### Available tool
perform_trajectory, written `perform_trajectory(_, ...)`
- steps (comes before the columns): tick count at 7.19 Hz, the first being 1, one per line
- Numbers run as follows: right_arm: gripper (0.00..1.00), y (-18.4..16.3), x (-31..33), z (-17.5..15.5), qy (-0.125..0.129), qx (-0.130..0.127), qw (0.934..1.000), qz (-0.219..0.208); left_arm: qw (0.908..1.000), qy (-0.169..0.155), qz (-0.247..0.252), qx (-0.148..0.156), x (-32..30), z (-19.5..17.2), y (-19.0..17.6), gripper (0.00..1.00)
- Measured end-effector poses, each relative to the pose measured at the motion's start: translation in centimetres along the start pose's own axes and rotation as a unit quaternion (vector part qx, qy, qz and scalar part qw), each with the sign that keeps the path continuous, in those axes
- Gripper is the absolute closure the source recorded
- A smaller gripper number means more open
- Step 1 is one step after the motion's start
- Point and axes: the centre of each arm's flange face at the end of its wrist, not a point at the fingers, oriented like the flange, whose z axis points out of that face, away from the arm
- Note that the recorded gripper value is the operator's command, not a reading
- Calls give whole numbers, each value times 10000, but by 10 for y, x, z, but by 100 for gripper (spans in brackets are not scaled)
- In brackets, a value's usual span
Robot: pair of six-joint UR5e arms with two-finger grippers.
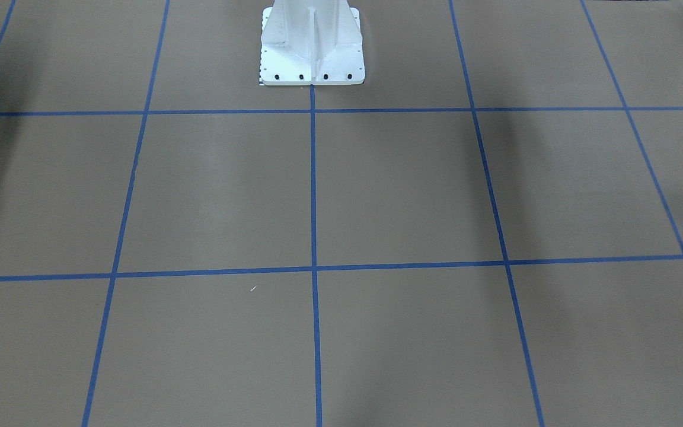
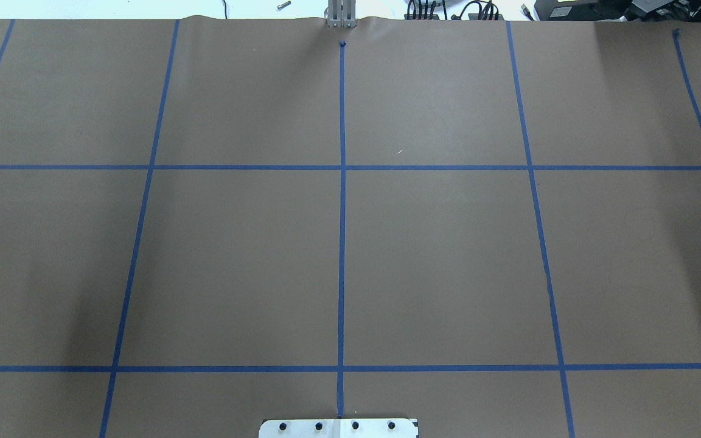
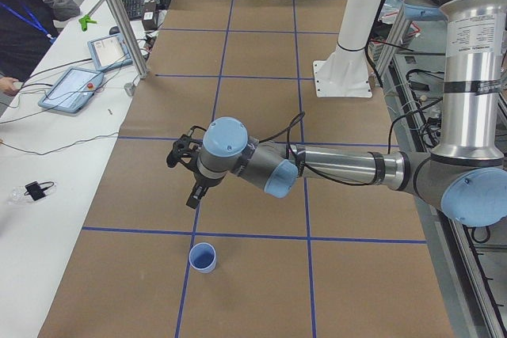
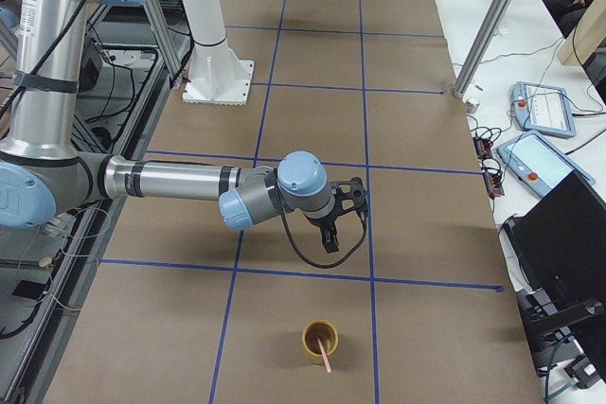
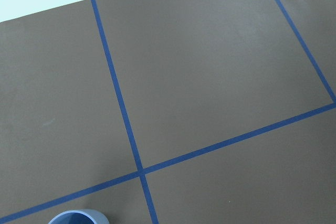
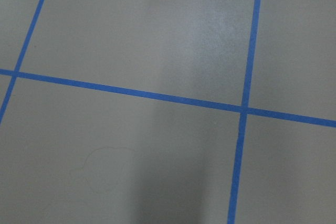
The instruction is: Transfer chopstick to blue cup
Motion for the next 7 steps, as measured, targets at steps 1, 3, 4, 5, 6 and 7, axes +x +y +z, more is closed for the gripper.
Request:
perform_trajectory(1,0,-11,-19,7,-16,-33,9999,158,9994,-316,-83,-96,-17,12,9,2)
perform_trajectory(3,0,-21,-43,24,59,-121,9995,302,9968,-629,-249,-420,-49,53,25,2)
perform_trajectory(4,0,-22,-46,27,77,-135,9993,332,9965,-606,-260,-513,-57,83,34,2)
perform_trajectory(5,0,-22,-47,28,82,-123,9994,327,9967,-554,-242,-535,-62,115,39,2)
perform_trajectory(6,0,-21,-47,28,79,-95,9995,305,9968,-535,-176,-571,-64,143,40,2)
perform_trajectory(7,0,-19,-46,28,83,-84,9995,297,9965,-555,-115,-612,-65,160,41,2)
